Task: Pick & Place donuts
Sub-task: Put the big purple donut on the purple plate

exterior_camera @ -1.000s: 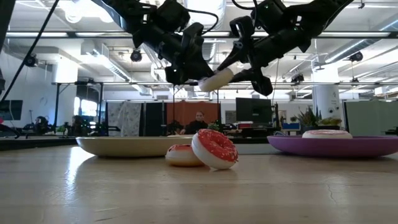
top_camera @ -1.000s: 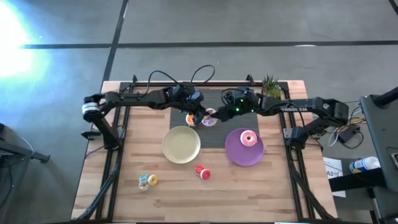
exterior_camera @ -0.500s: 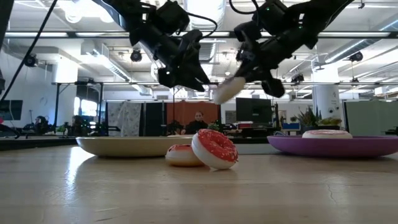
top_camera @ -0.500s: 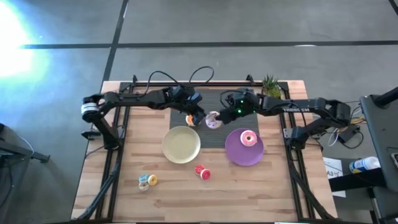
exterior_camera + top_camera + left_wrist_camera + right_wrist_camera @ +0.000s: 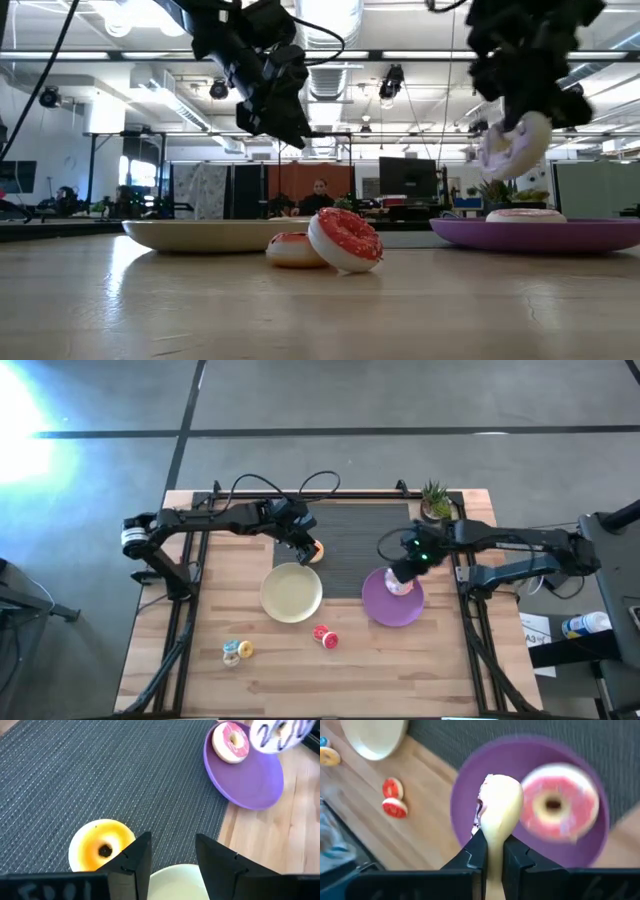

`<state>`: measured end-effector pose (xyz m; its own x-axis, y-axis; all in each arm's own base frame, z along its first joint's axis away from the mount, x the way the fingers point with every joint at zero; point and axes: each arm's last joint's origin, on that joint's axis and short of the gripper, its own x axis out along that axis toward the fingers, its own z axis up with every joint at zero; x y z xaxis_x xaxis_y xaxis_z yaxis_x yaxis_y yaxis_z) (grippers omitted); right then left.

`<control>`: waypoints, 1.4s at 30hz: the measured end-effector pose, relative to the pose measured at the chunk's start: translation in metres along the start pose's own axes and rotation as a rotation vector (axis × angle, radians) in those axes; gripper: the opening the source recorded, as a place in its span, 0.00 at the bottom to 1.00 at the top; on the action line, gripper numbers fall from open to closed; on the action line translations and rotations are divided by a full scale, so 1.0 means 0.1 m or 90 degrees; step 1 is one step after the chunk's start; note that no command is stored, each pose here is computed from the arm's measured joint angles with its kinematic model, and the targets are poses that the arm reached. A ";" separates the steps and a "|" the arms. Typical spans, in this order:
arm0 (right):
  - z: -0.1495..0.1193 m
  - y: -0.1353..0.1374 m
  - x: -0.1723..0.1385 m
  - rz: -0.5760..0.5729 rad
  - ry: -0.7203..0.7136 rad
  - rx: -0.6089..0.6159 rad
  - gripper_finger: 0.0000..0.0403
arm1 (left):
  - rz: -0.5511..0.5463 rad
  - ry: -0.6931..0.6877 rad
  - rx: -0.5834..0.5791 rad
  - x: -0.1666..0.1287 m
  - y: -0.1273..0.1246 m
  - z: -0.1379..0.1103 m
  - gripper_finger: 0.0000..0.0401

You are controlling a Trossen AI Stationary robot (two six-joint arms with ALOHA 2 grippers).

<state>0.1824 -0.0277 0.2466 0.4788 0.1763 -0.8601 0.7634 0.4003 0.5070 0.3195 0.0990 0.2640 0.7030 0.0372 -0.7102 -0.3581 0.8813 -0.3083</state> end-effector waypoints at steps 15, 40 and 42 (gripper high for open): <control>-0.80 -0.16 0.29 0.046 -0.053 0.265 0.10 | 0.009 0.036 0.001 0.11 0.07 -0.18 0.31; -0.99 -0.17 0.50 -0.165 -0.066 0.215 0.47 | 0.110 0.017 0.030 0.07 0.25 -0.15 0.31; -0.99 -0.17 0.47 -0.180 -0.068 0.207 0.49 | 0.119 0.025 0.034 0.06 0.29 -0.15 0.31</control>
<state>0.1491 0.0627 0.1917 0.2611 -0.0002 -0.9653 0.9592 0.1123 0.2594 0.3043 0.1177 0.2409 0.6027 0.1854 -0.7761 -0.4468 0.8843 -0.1358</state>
